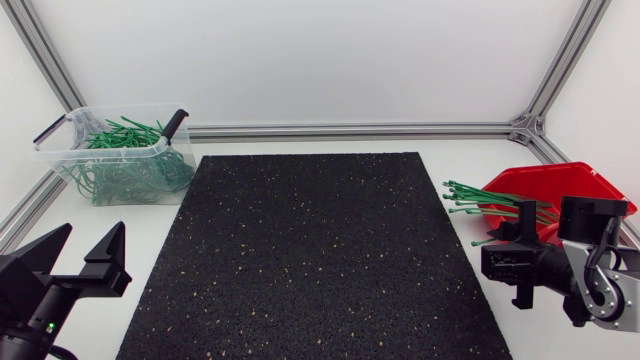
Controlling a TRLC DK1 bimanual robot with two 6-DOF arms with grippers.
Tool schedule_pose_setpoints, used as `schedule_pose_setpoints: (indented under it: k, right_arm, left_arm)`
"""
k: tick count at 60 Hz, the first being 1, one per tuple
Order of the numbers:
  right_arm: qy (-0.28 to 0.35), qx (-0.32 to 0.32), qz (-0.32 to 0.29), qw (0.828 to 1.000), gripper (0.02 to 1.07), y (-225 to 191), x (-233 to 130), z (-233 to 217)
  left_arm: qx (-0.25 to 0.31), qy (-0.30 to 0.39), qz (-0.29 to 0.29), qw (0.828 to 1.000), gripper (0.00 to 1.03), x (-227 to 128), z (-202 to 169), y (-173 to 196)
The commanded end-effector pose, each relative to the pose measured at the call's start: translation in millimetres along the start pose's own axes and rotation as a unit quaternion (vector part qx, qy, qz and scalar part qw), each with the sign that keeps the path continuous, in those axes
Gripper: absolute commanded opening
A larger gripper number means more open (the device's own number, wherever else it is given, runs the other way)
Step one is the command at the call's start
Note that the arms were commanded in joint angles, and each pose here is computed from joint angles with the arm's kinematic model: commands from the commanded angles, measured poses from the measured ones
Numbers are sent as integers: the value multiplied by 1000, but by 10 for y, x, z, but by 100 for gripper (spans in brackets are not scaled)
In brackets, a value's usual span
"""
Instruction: Take a green cable tie from the red box, thread the tail through the head to close it, then place it in the transparent bin on the left.
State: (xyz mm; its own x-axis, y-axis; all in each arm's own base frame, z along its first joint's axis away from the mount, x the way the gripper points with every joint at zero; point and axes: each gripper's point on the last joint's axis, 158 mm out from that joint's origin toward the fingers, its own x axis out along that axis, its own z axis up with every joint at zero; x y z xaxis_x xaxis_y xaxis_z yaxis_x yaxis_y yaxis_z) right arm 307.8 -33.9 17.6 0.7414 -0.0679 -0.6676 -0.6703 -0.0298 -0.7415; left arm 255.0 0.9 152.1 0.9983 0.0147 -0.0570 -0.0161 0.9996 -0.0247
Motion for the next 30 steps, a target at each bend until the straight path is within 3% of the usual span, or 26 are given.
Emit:
schedule_pose_setpoints:
  k: [1,7,30]
  right_arm:
    - [0,-15,3,1000,31,56,23,16]
    - [1,-15,1,1000,10,40,21,12]
    - [10,0,-12,1000,8,-176,-91,-32]
  left_arm:
    - [-9,40,3,999,99,21,-293,14]
    - [-9,40,3,999,99,21,-293,14]
    - [-10,41,3,999,99,22,-296,10]
